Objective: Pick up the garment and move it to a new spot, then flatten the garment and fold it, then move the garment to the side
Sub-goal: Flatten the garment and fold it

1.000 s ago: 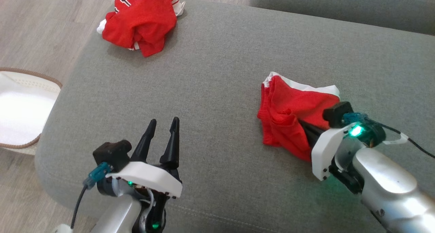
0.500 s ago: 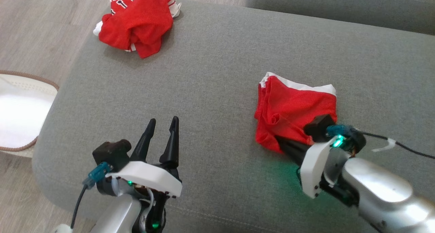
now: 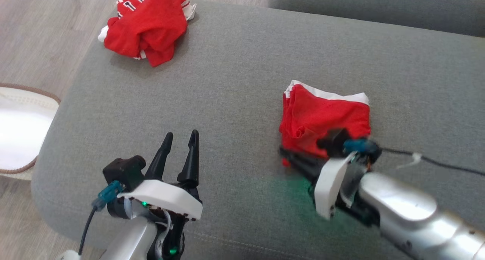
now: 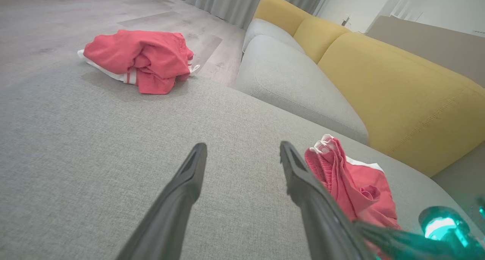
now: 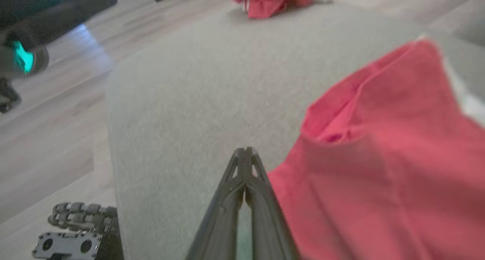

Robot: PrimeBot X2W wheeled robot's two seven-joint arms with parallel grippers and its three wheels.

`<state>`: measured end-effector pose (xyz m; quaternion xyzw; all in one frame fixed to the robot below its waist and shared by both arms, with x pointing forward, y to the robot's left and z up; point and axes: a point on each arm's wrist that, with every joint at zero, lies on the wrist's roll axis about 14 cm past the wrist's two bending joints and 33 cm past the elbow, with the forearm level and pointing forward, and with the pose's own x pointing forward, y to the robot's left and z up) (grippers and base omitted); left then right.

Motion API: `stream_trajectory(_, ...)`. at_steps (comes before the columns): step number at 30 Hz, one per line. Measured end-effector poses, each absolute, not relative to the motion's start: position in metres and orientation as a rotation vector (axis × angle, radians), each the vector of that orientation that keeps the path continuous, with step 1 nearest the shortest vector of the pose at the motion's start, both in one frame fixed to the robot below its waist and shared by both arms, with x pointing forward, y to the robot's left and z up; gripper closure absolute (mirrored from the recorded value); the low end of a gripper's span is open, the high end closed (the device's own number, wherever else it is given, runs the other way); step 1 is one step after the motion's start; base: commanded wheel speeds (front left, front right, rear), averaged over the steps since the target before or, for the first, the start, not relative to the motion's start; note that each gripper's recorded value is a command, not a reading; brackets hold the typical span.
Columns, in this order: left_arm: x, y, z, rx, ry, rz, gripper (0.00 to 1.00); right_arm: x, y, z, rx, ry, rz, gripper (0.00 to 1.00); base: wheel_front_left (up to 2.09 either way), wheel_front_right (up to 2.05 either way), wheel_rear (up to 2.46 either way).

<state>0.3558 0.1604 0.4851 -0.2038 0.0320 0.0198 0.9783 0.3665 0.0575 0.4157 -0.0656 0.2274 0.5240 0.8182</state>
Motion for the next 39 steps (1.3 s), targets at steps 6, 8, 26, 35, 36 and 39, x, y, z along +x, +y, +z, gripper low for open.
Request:
stream_trajectory(6,0.355,0.158,0.491,-0.412,0.047,0.029,0.0,0.407,0.044,0.466,-0.087,0.308,1.032,1.0,0.0,0.0,0.0)
stream_trajectory(8,0.354,0.159,0.492,-0.411,0.045,0.03,0.0,0.419,0.034,0.472,-0.086,0.289,0.994,1.0,0.0,0.0,0.0)
stream_trajectory(26,0.342,0.182,0.484,-0.397,0.058,0.11,0.0,0.417,0.018,0.396,-0.306,0.511,1.007,1.0,0.0,0.0,0.0)
stream_trajectory(35,0.344,0.179,0.483,-0.397,0.063,0.103,0.0,0.392,0.039,0.399,-0.296,0.515,1.121,1.0,0.0,0.0,0.0)
stream_trajectory(36,0.345,0.178,0.482,-0.398,0.065,0.101,0.0,0.39,0.04,0.398,-0.293,0.522,1.124,1.0,0.0,0.0,0.0)
stream_trajectory(39,0.347,0.176,0.48,-0.399,0.073,0.095,0.0,0.386,0.04,0.392,-0.294,0.547,1.128,1.0,0.0,0.0,0.0)
